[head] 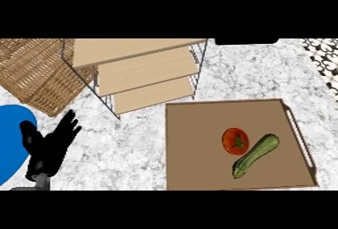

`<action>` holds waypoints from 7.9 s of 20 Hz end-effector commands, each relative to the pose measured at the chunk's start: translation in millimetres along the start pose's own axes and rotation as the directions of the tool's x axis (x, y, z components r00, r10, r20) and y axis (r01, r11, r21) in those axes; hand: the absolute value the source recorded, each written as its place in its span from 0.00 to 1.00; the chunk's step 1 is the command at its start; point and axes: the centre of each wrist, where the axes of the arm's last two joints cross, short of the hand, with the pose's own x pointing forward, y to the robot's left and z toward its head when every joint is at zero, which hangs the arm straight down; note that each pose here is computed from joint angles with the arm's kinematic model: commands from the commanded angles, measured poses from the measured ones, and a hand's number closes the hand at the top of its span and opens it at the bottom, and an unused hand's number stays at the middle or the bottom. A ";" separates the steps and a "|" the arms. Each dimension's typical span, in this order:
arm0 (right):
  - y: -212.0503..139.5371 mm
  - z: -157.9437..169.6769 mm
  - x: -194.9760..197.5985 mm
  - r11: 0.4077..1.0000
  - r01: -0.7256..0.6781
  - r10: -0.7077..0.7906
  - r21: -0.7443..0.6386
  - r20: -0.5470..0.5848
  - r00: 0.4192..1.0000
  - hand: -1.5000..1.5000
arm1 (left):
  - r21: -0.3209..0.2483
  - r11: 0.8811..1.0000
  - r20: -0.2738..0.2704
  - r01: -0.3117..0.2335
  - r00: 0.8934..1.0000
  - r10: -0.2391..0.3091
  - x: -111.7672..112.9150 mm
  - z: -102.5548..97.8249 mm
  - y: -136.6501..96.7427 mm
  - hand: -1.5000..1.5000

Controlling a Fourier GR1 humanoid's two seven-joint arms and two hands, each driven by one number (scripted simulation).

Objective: Pick the squash from the tray and place it in the tiered shelf

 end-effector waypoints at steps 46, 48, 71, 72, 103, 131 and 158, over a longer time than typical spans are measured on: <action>139.6 -61.5 75.8 0.887 -0.459 0.422 0.054 -0.496 0.759 0.00 | -0.055 0.998 -0.026 0.018 0.999 -0.020 5.3 -15.9 -20.2 0.50; 148.1 -62.0 66.6 0.874 -0.484 0.439 0.047 -0.502 0.745 0.00 | -0.040 0.999 -0.028 0.024 0.999 -0.025 -3.9 -18.0 -8.4 0.50; 193.8 -72.4 37.6 0.808 -0.539 0.589 0.238 -0.347 0.730 1.00 | -0.055 0.998 -0.024 0.027 0.999 -0.028 -7.3 -24.4 -5.9 0.50; 194.2 -78.3 33.7 0.814 -0.533 0.581 0.232 -0.355 0.732 1.00 | -0.040 0.998 -0.023 0.038 0.999 -0.039 -9.7 -11.6 -12.8 0.50; 157.1 174.9 263.9 0.702 -0.593 -0.058 0.395 0.861 0.504 1.00 | -0.035 0.999 -0.036 0.034 0.999 -0.036 -4.2 -18.5 -7.3 0.50; 216.8 94.8 446.6 0.709 -0.617 0.054 0.341 0.846 0.530 1.00 | -0.053 0.998 -0.043 0.037 0.998 -0.040 17.3 -15.8 -20.3 0.50; 294.8 44.0 440.8 0.739 -0.597 0.018 0.311 0.878 0.479 1.00 | -0.044 0.998 -0.016 0.035 0.999 -0.036 -9.8 -24.4 -31.4 0.50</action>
